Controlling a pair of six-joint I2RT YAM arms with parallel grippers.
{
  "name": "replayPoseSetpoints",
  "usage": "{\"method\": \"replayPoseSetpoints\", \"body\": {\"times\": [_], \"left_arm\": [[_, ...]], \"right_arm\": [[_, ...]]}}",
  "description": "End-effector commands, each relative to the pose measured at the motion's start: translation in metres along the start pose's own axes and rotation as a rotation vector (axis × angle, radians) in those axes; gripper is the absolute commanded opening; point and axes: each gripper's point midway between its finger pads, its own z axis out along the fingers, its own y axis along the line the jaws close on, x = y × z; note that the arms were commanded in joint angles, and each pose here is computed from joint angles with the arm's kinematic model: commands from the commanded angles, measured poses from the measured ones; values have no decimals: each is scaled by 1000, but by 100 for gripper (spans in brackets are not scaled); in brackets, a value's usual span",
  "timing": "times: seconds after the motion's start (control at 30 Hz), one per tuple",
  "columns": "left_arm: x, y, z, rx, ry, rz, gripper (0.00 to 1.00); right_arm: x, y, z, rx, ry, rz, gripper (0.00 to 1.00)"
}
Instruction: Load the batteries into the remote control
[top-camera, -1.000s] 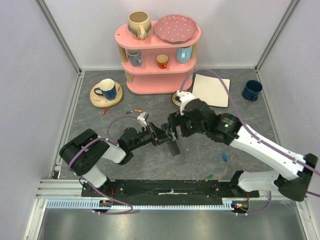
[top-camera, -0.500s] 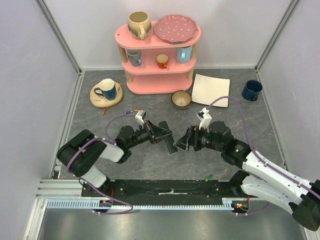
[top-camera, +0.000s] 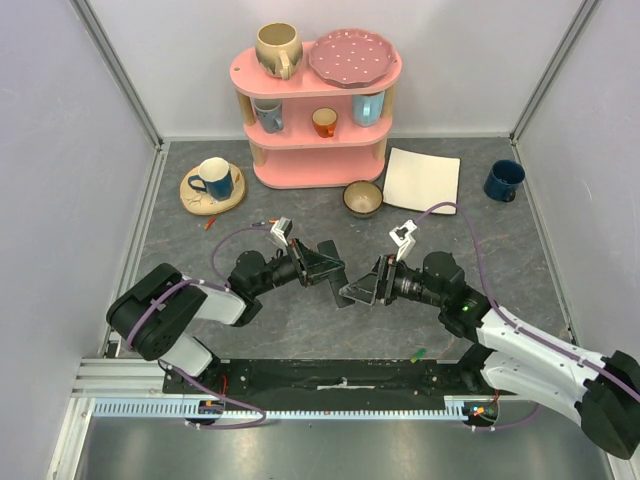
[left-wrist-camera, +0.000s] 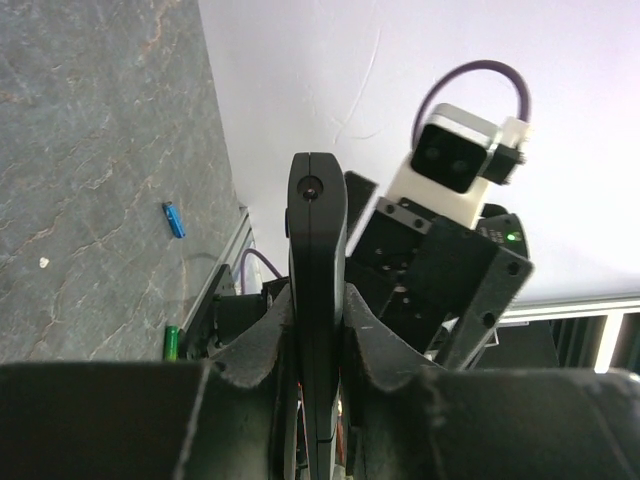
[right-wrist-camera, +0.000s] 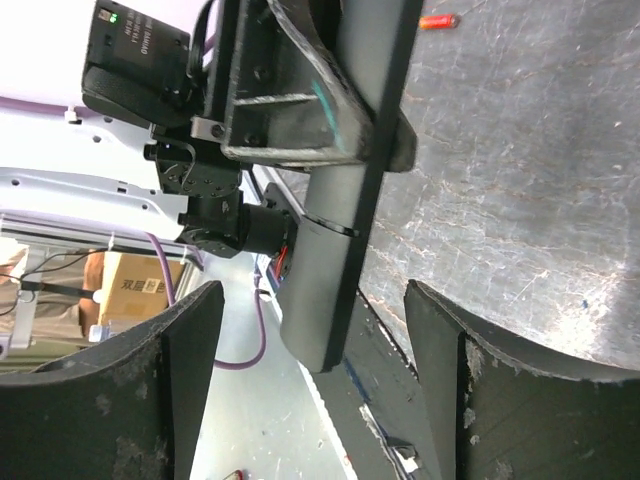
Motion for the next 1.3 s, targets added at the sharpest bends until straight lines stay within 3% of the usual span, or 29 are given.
{"method": "replayPoseSetpoints", "body": {"times": [0.0,0.5,1.27], "left_arm": [[4,-102,-15,396,2,190,2],[8,-113,-20,426,17,207,2],[11,-121,-25,448,26,216,2]], "right_arm": [[-1,17,2,-122,-12,31,79],[5,22,4,-219,-17,81,65],[7,20,11,-229,1,112,29]]}}
